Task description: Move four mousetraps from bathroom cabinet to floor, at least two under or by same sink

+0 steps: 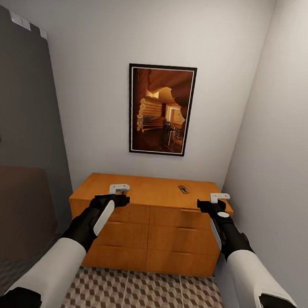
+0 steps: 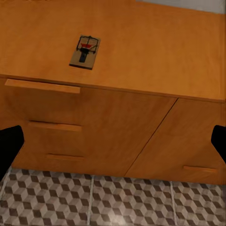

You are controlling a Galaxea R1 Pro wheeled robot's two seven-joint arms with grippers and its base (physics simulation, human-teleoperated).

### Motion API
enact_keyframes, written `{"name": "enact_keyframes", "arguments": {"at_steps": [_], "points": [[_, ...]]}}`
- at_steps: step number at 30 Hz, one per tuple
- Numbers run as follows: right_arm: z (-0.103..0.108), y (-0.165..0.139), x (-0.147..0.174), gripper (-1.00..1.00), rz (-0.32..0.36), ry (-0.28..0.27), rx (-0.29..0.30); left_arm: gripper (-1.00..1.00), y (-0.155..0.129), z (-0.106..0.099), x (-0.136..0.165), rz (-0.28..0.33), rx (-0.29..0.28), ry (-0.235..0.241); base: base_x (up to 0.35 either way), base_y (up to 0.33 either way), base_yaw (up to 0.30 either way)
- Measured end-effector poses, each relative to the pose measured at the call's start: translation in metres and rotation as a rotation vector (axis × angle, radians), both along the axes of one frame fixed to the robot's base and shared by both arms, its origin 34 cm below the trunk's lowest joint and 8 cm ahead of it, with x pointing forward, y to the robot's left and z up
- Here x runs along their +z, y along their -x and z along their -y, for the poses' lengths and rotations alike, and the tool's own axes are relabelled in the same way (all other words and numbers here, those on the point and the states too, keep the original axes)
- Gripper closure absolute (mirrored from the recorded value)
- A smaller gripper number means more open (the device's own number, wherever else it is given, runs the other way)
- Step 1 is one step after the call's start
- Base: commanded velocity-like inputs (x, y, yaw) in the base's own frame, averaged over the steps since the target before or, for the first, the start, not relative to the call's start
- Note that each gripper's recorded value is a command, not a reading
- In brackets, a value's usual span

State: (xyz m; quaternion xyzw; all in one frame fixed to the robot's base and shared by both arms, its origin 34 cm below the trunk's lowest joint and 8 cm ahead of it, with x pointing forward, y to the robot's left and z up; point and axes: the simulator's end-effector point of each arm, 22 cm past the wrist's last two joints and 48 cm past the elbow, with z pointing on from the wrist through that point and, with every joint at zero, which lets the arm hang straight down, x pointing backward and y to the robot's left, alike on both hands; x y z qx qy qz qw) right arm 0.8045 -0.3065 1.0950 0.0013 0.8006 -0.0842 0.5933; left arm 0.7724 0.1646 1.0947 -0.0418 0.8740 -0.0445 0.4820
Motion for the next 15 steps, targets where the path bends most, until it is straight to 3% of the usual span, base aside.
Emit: {"name": "enact_keyframes", "arguments": {"at_steps": [15], "points": [[-0.0007, -0.0007, 0.001, -1.0, 0.009, 0.0, 0.003, -1.0, -0.0007, 0.0057, -0.0031, 0.004, -0.03, 0.016, 0.038, 0.0, 0.0]]}}
